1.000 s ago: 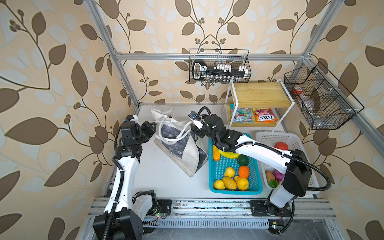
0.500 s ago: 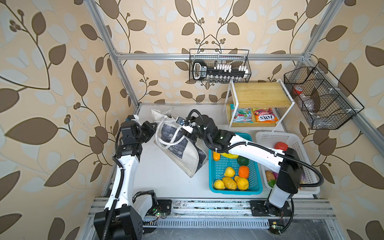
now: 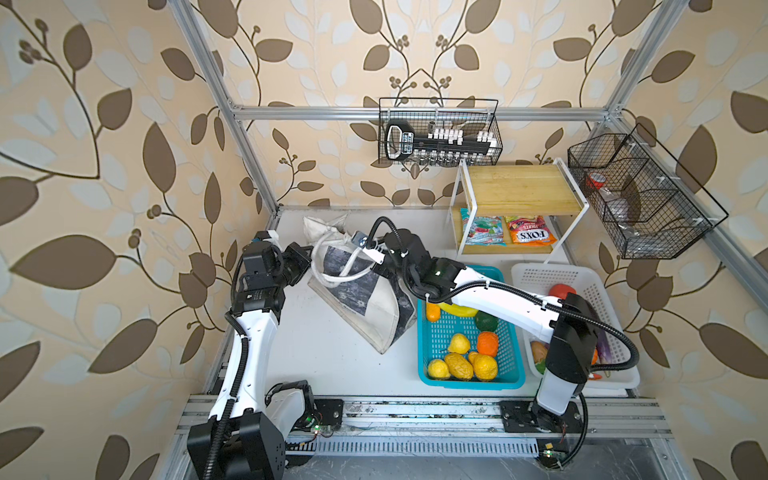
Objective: Place the food into the grocery bag and tie it
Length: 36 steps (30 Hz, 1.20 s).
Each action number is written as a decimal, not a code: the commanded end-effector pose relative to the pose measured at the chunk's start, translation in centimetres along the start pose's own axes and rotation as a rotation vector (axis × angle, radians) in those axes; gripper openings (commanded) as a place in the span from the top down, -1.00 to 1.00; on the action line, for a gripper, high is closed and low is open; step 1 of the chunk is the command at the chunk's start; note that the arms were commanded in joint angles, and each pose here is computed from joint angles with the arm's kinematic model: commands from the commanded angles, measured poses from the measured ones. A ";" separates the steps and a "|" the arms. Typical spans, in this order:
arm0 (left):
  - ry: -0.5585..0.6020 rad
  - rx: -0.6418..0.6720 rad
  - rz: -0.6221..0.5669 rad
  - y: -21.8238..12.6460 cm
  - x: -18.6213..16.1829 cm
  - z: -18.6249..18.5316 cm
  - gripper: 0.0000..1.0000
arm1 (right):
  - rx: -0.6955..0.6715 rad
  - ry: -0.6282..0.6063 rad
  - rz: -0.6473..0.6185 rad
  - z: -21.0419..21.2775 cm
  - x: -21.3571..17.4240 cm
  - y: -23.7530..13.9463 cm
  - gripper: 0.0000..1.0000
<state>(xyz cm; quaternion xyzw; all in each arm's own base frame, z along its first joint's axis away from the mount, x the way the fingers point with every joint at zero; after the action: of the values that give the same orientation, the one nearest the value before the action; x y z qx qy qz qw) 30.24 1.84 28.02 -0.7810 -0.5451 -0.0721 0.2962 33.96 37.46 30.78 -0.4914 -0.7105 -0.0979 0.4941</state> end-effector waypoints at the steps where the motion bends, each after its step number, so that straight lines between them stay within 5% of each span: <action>1: -0.019 0.053 -0.120 -1.3 1.6 -0.1 1.00 | -0.193 0.338 0.019 -6.6 -1.7 -2.3 1.00; 8: -0.057 0.107 -0.230 -3.0 2.6 0.3 1.00 | -0.362 0.820 0.147 -12.7 -10.8 -3.3 1.00; 16: -0.028 0.088 -0.244 -4.3 3.3 -1.4 1.00 | -0.468 0.803 0.287 -14.3 -14.9 -5.0 1.00; 28: -0.073 0.008 -0.132 -0.9 0.9 1.3 1.00 | -0.125 0.824 0.325 -7.2 -13.0 -0.2 1.00; 30: -0.061 -0.004 -0.128 -1.0 1.0 0.9 0.99 | -0.074 0.840 0.305 -6.7 -12.5 -0.1 0.85; 33: -0.065 -0.058 -0.092 -0.9 0.9 -0.1 0.98 | -0.053 0.832 0.271 -7.0 -11.3 -0.5 0.87; 36: -0.070 -0.094 -0.085 -1.0 0.9 -0.7 0.78 | -0.019 0.803 0.211 -7.1 -9.0 -1.3 0.63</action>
<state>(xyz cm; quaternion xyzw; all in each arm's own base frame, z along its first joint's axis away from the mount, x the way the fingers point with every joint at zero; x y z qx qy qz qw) 29.69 1.08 27.32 -0.7967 -0.5502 -0.0502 0.2450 37.96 27.90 27.07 -0.4631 -0.4037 -0.2484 0.7489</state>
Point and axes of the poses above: each gripper's point midway between its finger pads, its own y axis out along the fingers, its own z axis along the line the jaws close on, x = y × z, the point moved 5 cm from there along -y, back along the fingers, and after that the axes turned 1 degree about -y, right-handed, at the moved point
